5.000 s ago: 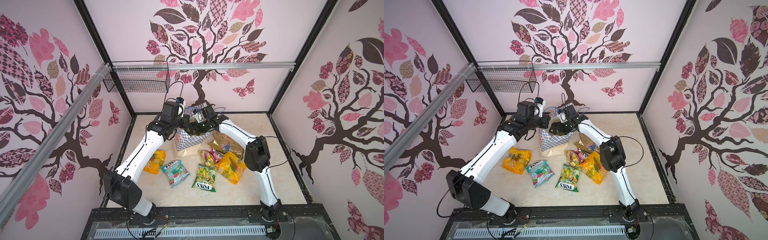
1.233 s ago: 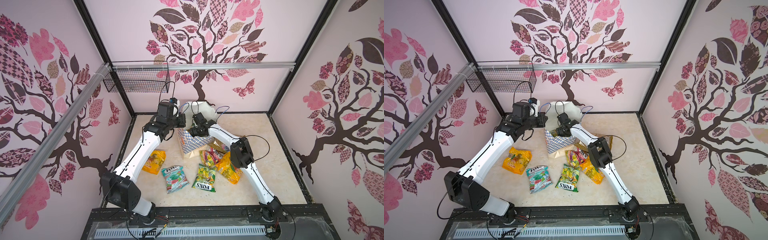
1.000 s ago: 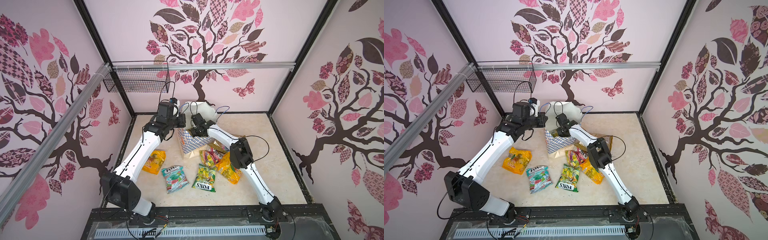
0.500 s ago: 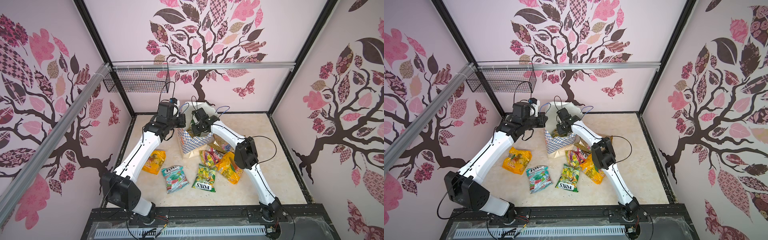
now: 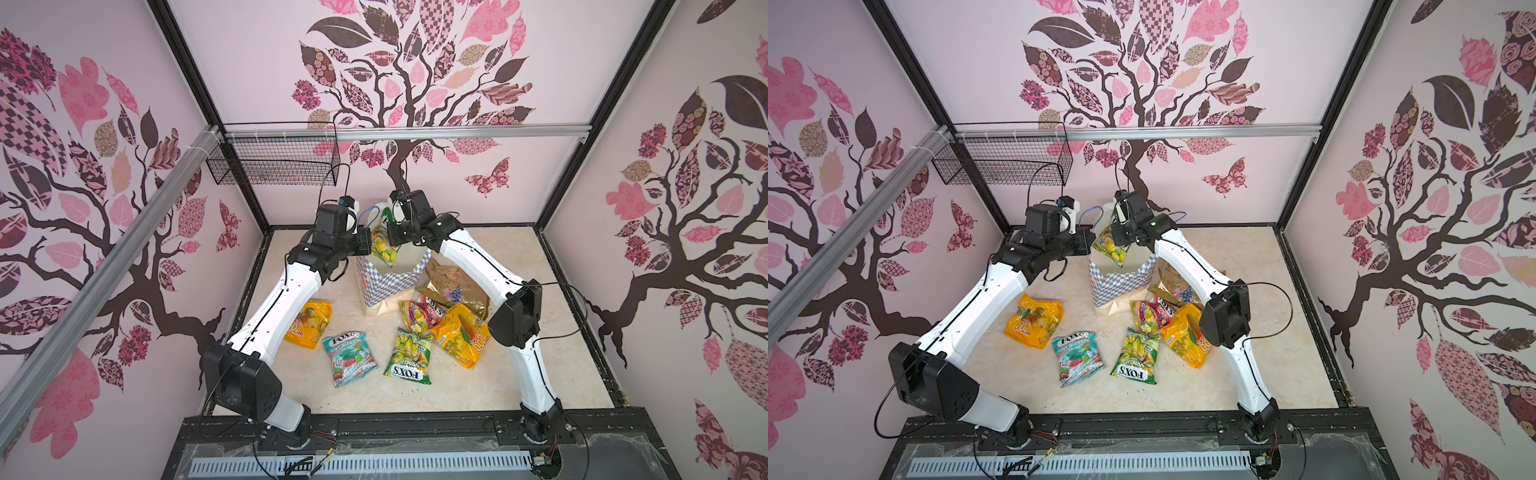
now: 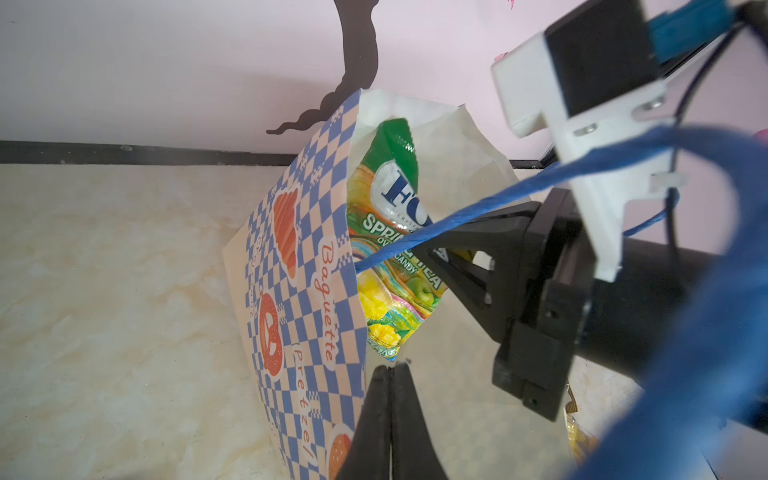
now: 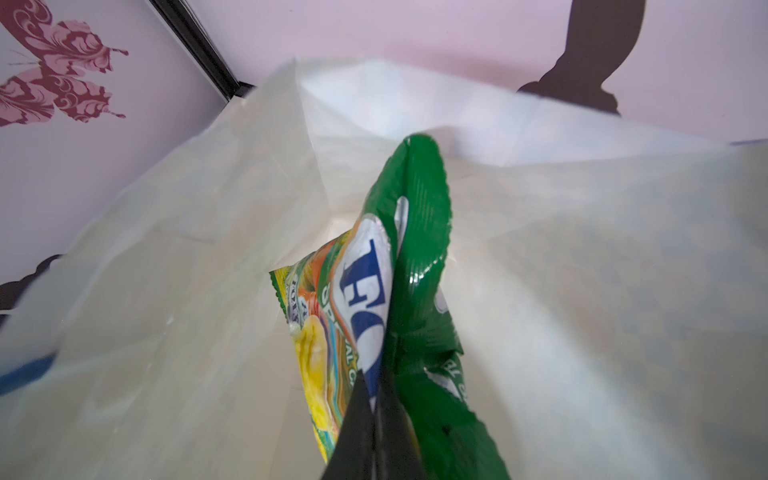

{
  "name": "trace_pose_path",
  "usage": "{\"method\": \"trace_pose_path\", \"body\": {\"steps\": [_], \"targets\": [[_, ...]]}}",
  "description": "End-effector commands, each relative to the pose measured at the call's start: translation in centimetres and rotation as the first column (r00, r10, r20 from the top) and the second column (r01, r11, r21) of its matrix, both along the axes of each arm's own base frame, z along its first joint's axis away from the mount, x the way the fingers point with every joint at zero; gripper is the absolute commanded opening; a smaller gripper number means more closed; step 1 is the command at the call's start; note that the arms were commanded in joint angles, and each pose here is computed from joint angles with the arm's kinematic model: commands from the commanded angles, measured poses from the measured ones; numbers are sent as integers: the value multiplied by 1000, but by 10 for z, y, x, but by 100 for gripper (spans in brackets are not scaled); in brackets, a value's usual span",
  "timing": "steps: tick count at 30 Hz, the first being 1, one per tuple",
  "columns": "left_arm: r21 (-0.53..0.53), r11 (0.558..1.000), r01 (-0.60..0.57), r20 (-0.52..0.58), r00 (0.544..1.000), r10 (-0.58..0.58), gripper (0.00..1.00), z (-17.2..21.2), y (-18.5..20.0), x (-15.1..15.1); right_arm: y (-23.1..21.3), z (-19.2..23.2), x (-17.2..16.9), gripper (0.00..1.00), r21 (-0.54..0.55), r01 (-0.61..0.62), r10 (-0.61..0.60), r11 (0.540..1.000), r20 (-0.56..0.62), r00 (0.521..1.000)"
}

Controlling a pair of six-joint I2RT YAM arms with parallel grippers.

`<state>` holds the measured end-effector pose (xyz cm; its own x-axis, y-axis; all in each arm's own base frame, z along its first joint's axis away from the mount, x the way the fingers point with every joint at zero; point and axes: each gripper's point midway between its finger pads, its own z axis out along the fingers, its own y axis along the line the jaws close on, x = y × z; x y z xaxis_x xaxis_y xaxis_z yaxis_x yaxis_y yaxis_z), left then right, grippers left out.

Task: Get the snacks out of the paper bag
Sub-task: 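Close the right gripper on the green packet and lift it out, then carry the green packet beside the bag and lower it to the table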

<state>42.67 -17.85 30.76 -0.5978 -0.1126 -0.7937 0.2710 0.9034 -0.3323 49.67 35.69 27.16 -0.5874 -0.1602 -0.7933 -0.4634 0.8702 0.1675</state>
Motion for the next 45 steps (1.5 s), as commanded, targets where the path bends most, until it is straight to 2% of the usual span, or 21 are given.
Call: {"method": "trace_pose_path", "body": {"steps": [1, 10, 19, 26, 31, 39, 45], "targets": [[9, 1000, -5, -6, 1000, 5, 1, -9, 2, 1, -11, 62, -13, 0, 80, 15, -22, 997, 95, 995], [-13, 1000, 1, 77, 997, 0, 45, 18, 5, -9, -32, 128, -41, 0, 147, 10, -36, 989, 180, 983], [-55, 997, 50, 189, 981, -39, 69, 62, 5, -31, -66, 187, -84, 0, 228, 8, -70, 974, 265, 962], [-86, 993, 78, 255, 965, -53, 76, 90, 7, -50, -104, 235, -131, 0, 315, 7, -117, 949, 333, 936], [-140, 985, 104, 310, 949, -56, 78, 113, 9, -78, -146, 252, -163, 0, 380, 69, -228, 922, 391, 892], [-179, 959, 221, 339, 928, -151, 81, 123, -6, -137, -220, 228, -189, 0, 392, 285, -453, 874, 450, 769], [-183, 939, 292, 302, 925, -229, 96, 114, -18, -168, -266, 192, -195, 0, 412, 444, -600, 796, 438, 669]]}}
